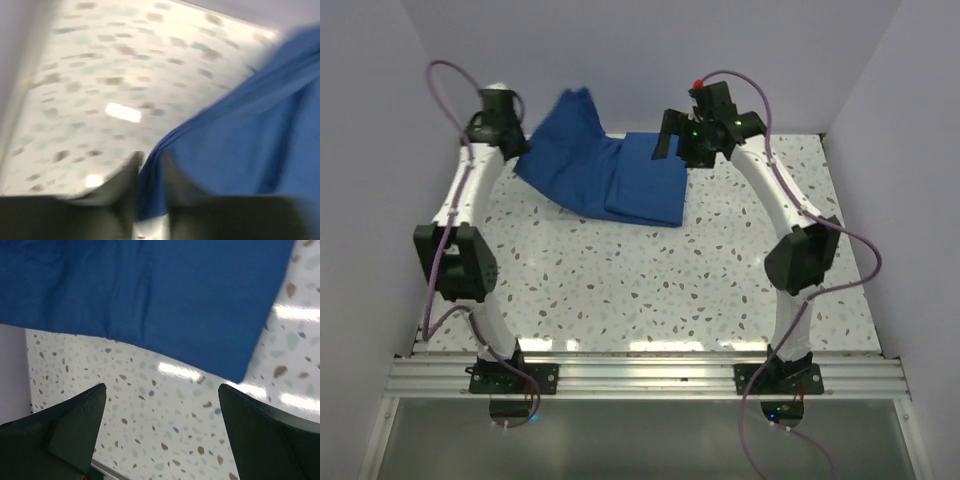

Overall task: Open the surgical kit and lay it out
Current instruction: Open the surgical kit at the center of the board.

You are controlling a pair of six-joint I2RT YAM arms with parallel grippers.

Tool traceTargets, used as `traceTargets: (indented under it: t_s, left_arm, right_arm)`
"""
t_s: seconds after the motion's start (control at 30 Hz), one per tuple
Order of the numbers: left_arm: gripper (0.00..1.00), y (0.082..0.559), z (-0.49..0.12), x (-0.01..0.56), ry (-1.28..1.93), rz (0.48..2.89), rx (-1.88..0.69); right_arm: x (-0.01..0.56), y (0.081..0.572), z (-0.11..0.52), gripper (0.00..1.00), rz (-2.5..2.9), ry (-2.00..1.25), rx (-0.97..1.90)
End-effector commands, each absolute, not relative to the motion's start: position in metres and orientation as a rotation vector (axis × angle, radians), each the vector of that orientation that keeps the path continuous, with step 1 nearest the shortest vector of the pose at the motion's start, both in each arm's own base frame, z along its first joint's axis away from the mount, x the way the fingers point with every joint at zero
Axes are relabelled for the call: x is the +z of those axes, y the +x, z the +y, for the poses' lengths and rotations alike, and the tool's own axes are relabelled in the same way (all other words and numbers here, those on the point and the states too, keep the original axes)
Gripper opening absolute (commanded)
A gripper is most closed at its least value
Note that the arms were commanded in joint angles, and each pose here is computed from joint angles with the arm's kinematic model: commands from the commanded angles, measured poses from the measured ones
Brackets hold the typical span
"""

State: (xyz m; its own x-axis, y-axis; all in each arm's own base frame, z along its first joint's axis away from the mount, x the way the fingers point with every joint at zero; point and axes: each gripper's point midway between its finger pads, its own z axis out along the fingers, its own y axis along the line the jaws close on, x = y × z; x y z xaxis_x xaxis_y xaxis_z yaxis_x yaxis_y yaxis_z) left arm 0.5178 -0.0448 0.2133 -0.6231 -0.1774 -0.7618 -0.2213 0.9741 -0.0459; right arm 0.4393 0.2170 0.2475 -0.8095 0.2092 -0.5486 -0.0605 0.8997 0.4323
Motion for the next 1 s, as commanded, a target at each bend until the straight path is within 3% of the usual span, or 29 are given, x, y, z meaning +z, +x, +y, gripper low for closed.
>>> traceTargets:
  t_s: [0.0,0.03,0.07,0.27,0.67,0.77,0.8,0.87,0.9,0.93,0.97]
  left_arm:
    - [0.44,0.48,0.074,0.2,-0.66,2.249,0.117]
    - [0.99,0.468,0.074,0.18,-0.682,2.298,0.06]
    - [1.0,0.462,0.079,0.171,-0.702,2.31,0.064]
    - [1.0,0.44,0.067,0.131,-0.695,2.388,0.018]
    - [1.0,0.446,0.056,0.074,-0.688,2.476,-0.052]
    - [1.0,0.455,0.056,0.059,-0.696,2.5,-0.057]
    - [1.0,0.456,0.057,0.055,-0.703,2.512,-0.054]
    - [1.0,0.463,0.059,0.046,-0.711,2.526,-0.04]
    - [1.0,0.466,0.06,0.039,-0.714,2.542,-0.032]
    - [1.0,0.468,0.063,0.035,-0.72,2.549,-0.019]
    - [1.0,0.469,0.063,0.029,-0.723,2.562,-0.011]
  right_arm:
    - [0.24,0.444,0.281,0.98,2.486,-0.051,0.67]
    - [0.258,0.453,0.295,0.98,2.43,-0.065,0.712]
    - [0.231,0.46,0.313,0.98,2.48,-0.077,0.742]
    - [0.199,0.472,0.378,0.98,2.447,-0.099,0.879]
    - [0.075,0.481,0.384,0.95,2.519,-0.202,0.316]
    - [0.058,0.487,0.373,0.65,2.521,-0.188,0.212]
    - [0.054,0.487,0.368,0.47,2.527,-0.205,0.18]
    - [0.044,0.484,0.361,0.28,2.551,-0.221,0.134]
    - [0.039,0.479,0.355,0.12,2.582,-0.227,0.117]
    - [0.038,0.476,0.353,0.02,2.594,-0.229,0.114]
    - [0.041,0.475,0.351,0.0,2.599,-0.226,0.116]
